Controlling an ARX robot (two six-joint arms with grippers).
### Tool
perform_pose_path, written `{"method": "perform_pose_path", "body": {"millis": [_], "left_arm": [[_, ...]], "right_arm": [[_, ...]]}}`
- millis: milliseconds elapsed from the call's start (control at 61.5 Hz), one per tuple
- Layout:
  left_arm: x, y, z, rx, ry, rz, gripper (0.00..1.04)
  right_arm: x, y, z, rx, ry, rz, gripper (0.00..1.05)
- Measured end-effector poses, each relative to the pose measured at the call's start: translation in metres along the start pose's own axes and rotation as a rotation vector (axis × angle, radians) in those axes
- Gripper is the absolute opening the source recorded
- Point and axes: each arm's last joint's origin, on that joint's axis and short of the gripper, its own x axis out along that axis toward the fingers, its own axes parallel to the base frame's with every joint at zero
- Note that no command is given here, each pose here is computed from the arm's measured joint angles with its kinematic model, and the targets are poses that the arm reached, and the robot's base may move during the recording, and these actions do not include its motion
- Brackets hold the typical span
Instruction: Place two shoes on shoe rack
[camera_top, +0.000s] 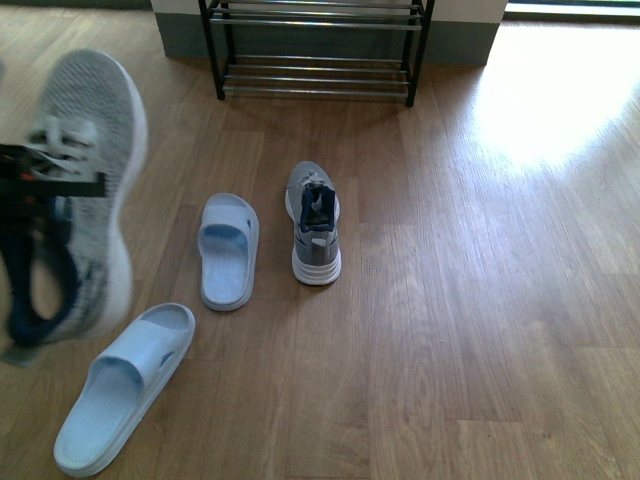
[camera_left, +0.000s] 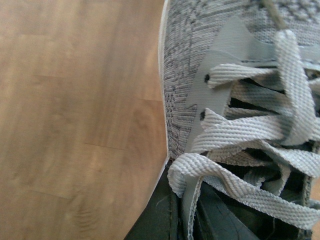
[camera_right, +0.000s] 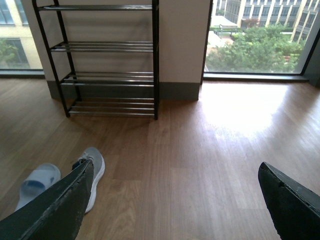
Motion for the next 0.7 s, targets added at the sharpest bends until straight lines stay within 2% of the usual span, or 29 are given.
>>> {"method": "perform_pose_path", "body": {"millis": [228, 293, 390, 700], "left_arm": [[-0.104, 0.042, -0.001, -0.016, -0.210, 0.157, 0.01], [-0.133, 0.049, 0.001, -0.037, -0.308, 0.154, 0.01], [-0.141, 0.051, 0.005, -0.043, -0.348, 0.147, 0.01], [-0.139, 0.050, 0.003, -0.032, -0.335, 0.150, 0.01]], "right_arm": [[0.000, 0.000, 0.000, 0.000, 0.000, 0.000, 0.95], [0.000, 0.000, 0.000, 0.000, 0.000, 0.000, 0.95], [0.000, 0.000, 0.000, 0.000, 0.000, 0.000, 0.95], [0.000, 0.000, 0.000, 0.000, 0.000, 0.000, 0.95]]}}
